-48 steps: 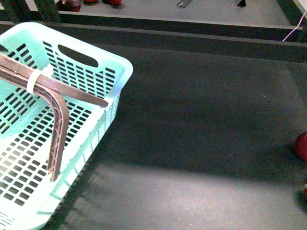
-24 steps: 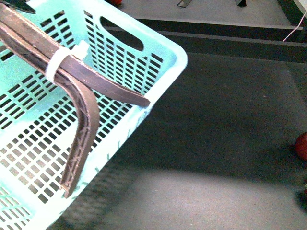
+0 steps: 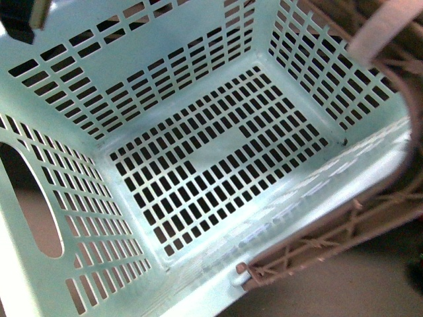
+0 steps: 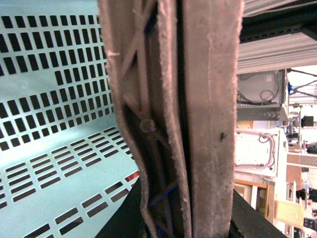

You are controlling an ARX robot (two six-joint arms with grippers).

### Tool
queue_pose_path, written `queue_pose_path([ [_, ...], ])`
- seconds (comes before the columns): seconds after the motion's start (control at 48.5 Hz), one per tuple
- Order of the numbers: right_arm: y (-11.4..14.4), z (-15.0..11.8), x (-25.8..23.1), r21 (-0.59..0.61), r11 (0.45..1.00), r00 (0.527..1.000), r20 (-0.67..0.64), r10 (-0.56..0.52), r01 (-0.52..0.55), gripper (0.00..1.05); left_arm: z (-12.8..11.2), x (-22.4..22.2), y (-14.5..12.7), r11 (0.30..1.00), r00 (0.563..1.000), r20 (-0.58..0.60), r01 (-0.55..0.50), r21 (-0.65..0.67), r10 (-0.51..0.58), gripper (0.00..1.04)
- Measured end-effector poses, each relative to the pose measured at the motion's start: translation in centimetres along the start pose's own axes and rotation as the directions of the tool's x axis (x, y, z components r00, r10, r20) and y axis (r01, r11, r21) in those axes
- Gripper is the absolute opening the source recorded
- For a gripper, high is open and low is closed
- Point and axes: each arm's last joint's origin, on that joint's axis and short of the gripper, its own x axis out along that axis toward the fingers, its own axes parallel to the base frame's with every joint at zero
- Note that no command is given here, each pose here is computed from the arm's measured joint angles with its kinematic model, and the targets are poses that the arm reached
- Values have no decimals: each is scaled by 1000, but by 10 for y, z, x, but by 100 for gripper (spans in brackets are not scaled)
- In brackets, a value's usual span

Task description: Pick apple with right arm and hold basket with left

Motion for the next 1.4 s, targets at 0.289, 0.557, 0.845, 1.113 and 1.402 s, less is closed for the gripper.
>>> queue_pose_path([
  [0.289,0,0,0,0,1000,1000,0,0,0,96,-15,5,-9,999,999,-45,17,33,-15,19],
  [0.557,0,0,0,0,1000,1000,0,0,0,96,-15,5,-9,999,999,-41,16,37,-14,19],
  [0.845,-18,-11,19,111,857,780,-485,-395,503,96,-15,5,-10,999,999,-38,15,43,-13,19],
  [1.113,-75,-32,97,92,809,722,-517,-460,581,96,-15,5,-10,999,999,-35,14,45,-12,19],
  [1.402,-93,-134,179,-23,910,606,-739,-295,415,96,-15,5,-10,999,999,-38,15,45,-14,19],
])
